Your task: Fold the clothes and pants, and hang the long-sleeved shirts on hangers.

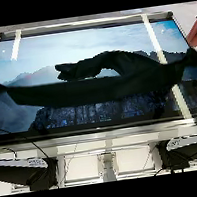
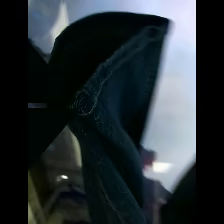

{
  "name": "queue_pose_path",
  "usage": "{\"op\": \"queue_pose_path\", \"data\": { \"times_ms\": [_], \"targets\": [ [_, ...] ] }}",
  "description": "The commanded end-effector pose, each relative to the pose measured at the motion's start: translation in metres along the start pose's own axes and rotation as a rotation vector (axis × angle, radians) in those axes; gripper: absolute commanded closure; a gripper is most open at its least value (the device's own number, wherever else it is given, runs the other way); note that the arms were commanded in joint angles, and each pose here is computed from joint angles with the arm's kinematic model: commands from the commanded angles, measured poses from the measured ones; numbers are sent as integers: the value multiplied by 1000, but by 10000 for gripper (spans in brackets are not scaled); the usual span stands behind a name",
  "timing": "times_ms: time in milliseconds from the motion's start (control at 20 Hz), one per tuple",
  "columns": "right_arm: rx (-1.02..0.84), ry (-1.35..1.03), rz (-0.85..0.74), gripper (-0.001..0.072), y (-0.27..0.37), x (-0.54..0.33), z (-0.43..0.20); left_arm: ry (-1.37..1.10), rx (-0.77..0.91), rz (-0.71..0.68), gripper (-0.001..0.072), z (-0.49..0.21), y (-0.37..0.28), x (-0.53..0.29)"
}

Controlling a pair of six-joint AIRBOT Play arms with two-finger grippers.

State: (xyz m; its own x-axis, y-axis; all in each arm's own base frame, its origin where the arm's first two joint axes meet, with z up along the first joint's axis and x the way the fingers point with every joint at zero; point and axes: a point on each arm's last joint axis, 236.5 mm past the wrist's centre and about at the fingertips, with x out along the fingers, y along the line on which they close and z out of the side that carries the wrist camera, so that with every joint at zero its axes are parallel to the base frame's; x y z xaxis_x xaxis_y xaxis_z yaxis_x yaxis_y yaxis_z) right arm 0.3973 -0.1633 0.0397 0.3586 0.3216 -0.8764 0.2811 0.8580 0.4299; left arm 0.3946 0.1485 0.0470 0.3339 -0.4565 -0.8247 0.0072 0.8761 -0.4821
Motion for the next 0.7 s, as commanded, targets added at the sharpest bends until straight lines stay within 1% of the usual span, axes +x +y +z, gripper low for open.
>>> {"op": "queue_pose_path", "data": {
  "times_ms": [0,150,250,350,500,650],
  "targets": [
    [51,127,-138,686,-57,18,-57,172,-6,43,683,-73,28,18],
    [135,109,-222,686,-100,-4,-83,227,-75,101,683,-123,55,8],
    [183,77,-239,686,-121,-20,-97,231,-137,121,683,-151,68,-2],
    [206,59,-235,685,-134,-27,-112,220,-201,111,683,-173,73,-4],
    [220,104,-183,685,-139,-5,-142,217,-244,76,683,-190,71,13],
    [230,139,-177,684,-143,22,-166,264,-223,64,681,-197,63,28]
  ]
}}
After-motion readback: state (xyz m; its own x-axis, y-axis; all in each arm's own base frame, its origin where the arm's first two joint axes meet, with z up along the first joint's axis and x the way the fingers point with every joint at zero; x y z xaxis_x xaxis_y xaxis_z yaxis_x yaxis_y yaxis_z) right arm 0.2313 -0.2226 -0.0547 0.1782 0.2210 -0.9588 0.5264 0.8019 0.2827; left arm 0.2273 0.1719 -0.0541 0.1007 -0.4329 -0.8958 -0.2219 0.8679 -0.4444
